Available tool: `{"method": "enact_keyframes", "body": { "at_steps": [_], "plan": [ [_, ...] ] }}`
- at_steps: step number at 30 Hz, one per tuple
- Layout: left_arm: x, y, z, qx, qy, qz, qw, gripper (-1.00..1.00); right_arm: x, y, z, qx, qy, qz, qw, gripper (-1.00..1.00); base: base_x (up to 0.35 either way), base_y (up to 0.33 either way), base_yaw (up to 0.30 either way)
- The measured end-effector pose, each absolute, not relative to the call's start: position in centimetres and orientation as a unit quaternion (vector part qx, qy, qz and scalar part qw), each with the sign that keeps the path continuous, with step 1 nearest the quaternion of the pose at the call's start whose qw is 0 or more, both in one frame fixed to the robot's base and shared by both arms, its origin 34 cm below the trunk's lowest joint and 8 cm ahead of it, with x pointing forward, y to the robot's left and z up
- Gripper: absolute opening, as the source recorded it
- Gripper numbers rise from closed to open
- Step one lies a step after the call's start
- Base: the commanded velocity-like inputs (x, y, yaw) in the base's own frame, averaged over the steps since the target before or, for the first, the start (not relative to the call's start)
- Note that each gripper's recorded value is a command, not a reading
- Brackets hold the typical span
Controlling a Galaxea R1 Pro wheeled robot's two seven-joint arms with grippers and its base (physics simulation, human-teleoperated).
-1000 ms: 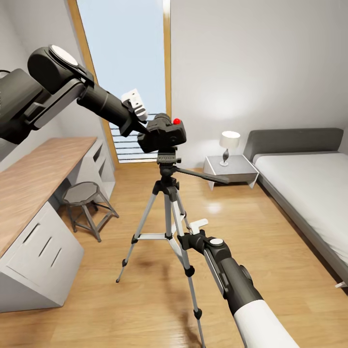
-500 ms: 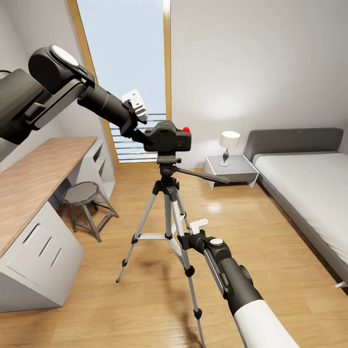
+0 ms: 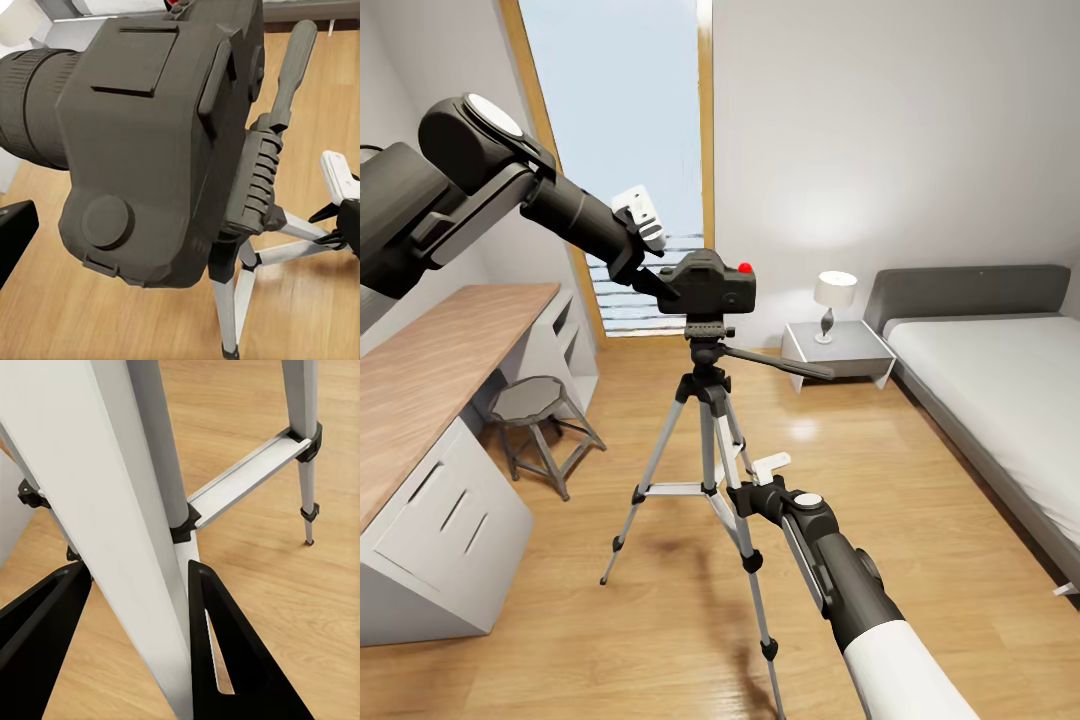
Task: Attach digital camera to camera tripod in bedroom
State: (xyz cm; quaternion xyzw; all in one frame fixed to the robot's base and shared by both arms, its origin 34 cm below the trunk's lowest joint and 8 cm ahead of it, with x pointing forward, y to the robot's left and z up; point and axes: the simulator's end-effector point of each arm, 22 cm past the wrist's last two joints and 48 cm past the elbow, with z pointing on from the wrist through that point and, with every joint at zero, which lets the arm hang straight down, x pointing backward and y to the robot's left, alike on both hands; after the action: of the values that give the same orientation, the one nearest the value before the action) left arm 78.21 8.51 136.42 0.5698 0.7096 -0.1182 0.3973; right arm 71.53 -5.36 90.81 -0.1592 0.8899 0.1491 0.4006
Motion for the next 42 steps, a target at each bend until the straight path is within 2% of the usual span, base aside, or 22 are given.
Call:
{"method": "enact_keyframes", "body": {
  "at_steps": [14, 20, 27, 34, 42],
  "plan": [
    [79.1, 9.8, 137.2, 0.549, 0.720, -0.120, 0.408, 1.00, 71.5, -5.4, 90.8, -0.159, 0.890, 0.149, 0.401, -1.00, 0.000, 0.000, 0.000],
    [82.1, 15.0, 139.4, 0.472, 0.754, -0.121, 0.440, 1.00, 71.5, -5.4, 90.8, -0.159, 0.890, 0.149, 0.401, -1.00, 0.000, 0.000, 0.000],
    [86.7, 25.9, 138.3, 0.328, 0.826, -0.102, 0.446, 1.00, 71.5, -5.4, 90.8, -0.159, 0.890, 0.150, 0.401, -1.00, 0.000, 0.000, 0.000],
    [88.6, 34.6, 130.4, 0.203, 0.893, -0.087, 0.392, 1.00, 71.5, -5.4, 90.8, -0.158, 0.890, 0.150, 0.401, -1.00, 0.000, 0.000, 0.000],
    [84.7, 42.9, 109.4, 0.086, 0.965, -0.016, 0.247, 1.00, 71.6, -5.5, 90.8, -0.158, 0.890, 0.150, 0.401, -1.00, 0.000, 0.000, 0.000]
  ]
}}
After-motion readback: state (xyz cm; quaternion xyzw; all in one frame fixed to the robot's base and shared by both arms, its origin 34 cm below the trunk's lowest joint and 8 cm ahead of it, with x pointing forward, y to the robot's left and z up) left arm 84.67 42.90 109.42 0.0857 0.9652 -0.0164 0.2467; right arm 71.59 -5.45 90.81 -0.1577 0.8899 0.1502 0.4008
